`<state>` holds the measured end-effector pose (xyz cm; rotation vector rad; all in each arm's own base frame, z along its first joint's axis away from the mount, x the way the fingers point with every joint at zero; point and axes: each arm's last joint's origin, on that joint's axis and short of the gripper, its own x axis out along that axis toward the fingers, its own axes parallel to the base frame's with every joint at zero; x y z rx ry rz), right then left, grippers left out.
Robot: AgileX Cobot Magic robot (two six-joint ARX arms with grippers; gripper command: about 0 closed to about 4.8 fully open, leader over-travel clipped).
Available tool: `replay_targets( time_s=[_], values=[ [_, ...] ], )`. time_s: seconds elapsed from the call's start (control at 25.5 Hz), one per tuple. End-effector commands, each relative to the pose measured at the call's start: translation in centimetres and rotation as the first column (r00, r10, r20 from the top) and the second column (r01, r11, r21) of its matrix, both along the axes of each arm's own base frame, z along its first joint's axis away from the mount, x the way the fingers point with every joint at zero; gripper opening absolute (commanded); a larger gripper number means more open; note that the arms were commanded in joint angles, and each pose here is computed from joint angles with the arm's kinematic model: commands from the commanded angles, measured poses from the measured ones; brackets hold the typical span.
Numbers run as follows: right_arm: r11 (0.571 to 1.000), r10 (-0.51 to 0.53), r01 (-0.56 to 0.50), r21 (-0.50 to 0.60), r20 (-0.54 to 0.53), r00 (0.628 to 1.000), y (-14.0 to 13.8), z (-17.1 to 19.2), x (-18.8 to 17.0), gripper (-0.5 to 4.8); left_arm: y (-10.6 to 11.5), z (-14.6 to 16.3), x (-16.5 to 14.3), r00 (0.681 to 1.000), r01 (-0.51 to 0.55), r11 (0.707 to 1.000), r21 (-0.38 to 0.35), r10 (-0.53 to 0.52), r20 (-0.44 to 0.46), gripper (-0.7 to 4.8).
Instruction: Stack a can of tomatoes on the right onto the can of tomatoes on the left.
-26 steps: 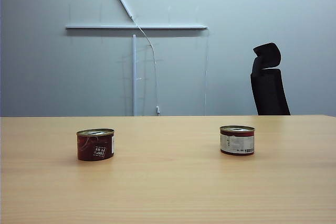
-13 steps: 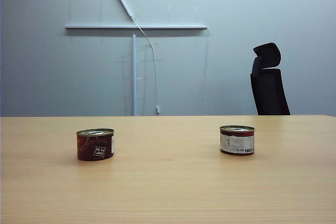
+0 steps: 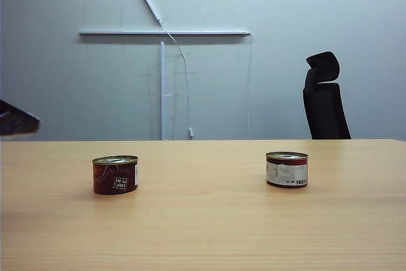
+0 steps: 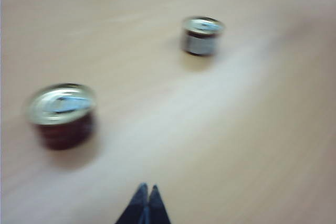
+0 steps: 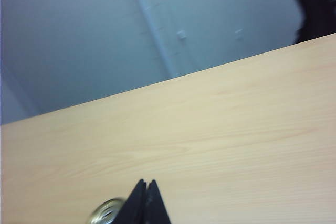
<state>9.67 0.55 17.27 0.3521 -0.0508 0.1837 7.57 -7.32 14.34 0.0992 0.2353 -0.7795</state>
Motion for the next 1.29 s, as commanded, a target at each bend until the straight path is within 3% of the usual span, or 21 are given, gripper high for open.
replay_targets(
  time_s=[0.04, 0.16, 0.31, 0.39, 0.43, 0.55, 0.74, 1.29],
  values=[
    [0.995, 0.100, -0.101, -0.021, -0.070, 0.993, 0.8, 0.1, -0.3, 0.00, -0.5, 0.0, -0.4, 0.998, 0.066, 0.998, 0.005, -0.066, -0.006, -0.04],
    [0.984, 0.133, -0.147, -0.102, -0.129, 0.983, 1.3, 0.4, -0.7, 0.10, -0.6, 0.0, -0.4, 0.998, 0.069, 0.998, 0.004, -0.069, -0.005, -0.04],
    [0.962, 0.176, -0.202, -0.184, -0.148, 0.973, 2.1, 0.3, -0.7, 2.63, -0.5, 0.0, -0.4, 0.998, 0.068, 0.998, 0.005, -0.068, -0.006, -0.04],
    [0.954, 0.176, -0.211, -0.212, -0.175, 0.969, 2.4, 0.1, -0.5, 4.42, -0.5, 0.0, -0.4, 0.998, 0.068, 0.998, 0.005, -0.068, -0.006, -0.04],
    [0.949, 0.182, -0.221, -0.227, -0.181, 0.967, 2.6, 0.0, -0.3, 4.79, -0.5, 0.0, -0.4, 0.998, 0.068, 0.998, 0.004, -0.068, -0.005, -0.04],
    [0.915, 0.251, -0.293, -0.278, -0.177, 0.952, 3.9, 0.1, 0.7, 4.79, -0.5, 0.0, -0.4, 0.998, 0.068, 0.998, 0.004, -0.068, -0.005, -0.04],
    [0.873, 0.242, -0.317, -0.372, -0.233, 0.942, 5.1, -0.8, 2.6, 4.79, -0.5, 0.0, -0.4, 0.998, 0.068, 0.998, 0.004, -0.068, -0.005, -0.04],
    [0.831, 0.267, -0.419, -0.366, -0.397, 0.878, 9.7, -4.5, 12.4, 4.79, -0.5, 0.0, -0.4, 0.998, 0.068, 0.998, 0.004, -0.068, -0.005, -0.04]
  ],
)
